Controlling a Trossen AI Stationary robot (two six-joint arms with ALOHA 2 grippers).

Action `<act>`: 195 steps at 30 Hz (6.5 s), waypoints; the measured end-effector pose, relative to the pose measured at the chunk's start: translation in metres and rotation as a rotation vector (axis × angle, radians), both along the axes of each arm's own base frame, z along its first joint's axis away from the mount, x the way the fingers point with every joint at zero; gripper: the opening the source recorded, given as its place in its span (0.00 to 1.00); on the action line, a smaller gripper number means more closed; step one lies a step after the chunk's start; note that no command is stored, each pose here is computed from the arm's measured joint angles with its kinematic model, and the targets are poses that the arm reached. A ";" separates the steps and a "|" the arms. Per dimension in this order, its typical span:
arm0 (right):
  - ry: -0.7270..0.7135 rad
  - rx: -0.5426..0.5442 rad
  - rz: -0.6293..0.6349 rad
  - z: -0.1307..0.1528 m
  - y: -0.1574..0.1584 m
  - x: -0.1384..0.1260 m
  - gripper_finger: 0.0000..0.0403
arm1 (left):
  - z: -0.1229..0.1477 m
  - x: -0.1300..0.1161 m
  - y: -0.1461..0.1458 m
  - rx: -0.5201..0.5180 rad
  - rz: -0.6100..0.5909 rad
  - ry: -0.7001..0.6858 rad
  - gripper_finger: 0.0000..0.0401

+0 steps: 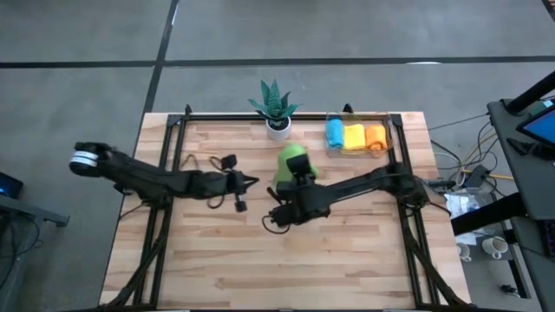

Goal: Roll microfiber towels into tight, uniform cylinder then place into a basket
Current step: Roll the green microfiber cloth

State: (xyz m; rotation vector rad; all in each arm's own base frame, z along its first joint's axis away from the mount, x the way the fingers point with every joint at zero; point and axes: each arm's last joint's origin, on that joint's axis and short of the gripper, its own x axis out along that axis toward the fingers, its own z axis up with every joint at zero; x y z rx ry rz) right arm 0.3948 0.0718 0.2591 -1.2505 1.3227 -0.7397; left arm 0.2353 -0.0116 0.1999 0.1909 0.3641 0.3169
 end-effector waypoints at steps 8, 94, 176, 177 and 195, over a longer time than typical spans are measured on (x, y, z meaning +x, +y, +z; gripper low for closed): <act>-0.166 0.039 -0.030 0.035 -0.007 -0.028 0.02 | -0.029 0.049 0.008 -0.027 0.055 -0.155 0.00; -0.415 0.788 0.169 -0.117 -0.002 0.000 0.19 | -0.076 0.029 0.034 0.042 0.212 -0.022 0.00; -0.547 1.023 0.194 -0.106 -0.031 -0.091 0.46 | -0.054 0.088 0.027 0.586 -0.034 0.482 0.00; -0.554 1.004 0.182 -0.106 -0.033 -0.091 0.46 | -0.048 0.087 0.025 0.582 -0.027 0.465 0.00; -0.708 0.984 0.093 -0.116 -0.077 -0.086 0.42 | -0.079 0.087 -0.006 0.101 -0.169 0.302 0.00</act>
